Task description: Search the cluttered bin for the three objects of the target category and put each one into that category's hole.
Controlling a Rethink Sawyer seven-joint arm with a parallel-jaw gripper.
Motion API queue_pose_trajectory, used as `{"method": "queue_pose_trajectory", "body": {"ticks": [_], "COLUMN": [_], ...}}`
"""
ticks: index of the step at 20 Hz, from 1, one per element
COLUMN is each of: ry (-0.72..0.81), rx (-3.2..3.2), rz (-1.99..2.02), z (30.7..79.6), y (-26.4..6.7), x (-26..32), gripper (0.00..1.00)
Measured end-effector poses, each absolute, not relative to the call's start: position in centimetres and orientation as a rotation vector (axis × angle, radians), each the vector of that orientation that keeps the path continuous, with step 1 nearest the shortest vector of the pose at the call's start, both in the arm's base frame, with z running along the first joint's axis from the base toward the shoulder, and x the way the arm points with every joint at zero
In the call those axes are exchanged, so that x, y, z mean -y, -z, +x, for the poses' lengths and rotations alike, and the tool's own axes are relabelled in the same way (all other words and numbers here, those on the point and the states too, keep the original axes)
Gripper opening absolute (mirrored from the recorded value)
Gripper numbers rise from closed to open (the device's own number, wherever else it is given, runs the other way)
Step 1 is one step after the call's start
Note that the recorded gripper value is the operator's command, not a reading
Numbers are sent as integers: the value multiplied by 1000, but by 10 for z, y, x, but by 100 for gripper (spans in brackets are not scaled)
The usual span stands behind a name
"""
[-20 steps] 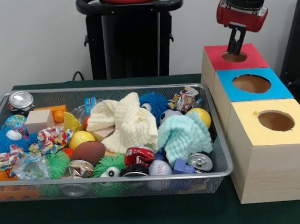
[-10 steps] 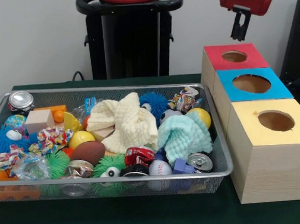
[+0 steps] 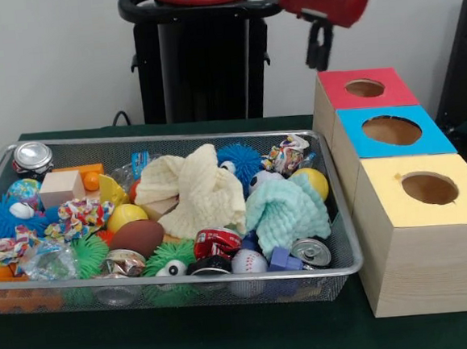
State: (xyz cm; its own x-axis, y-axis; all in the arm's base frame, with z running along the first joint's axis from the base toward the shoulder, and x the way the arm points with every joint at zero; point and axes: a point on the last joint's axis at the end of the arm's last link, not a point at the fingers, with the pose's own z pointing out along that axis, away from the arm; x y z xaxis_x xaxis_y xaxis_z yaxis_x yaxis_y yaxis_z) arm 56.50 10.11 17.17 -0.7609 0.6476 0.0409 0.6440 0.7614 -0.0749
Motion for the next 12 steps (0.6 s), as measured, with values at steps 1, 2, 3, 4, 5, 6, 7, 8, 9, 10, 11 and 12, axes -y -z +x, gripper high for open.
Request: {"method": "queue_pose_trajectory", "body": {"ticks": [1,2,3,4,5,6,7,8,9,10,11,12], "ry": [-84,-84,-85,-86,-87,-89,-91,-95,-97,-100,-101,-101], "rx": [2874,2851,2850,2848,2847,2846,2847,2850,2852,2857,2862,2869], "rz": [-1097,-1164,-1170,-1176,-1182,-1190,-1193,-1193,-1190,-1186,-1181,-1173], "z": [571,583,585,586,588,591,593,595,597,601,604,608], "y": [-170,-165,-165,-164,-163,-162,-161,-159,-158,-156,-154,-152], "x": [-82,-39,-33,-27,-21,-11,-4,5,9,15,20,24], "gripper": [0,100,100,100,100,100,100,100,100,100,100,100]}}
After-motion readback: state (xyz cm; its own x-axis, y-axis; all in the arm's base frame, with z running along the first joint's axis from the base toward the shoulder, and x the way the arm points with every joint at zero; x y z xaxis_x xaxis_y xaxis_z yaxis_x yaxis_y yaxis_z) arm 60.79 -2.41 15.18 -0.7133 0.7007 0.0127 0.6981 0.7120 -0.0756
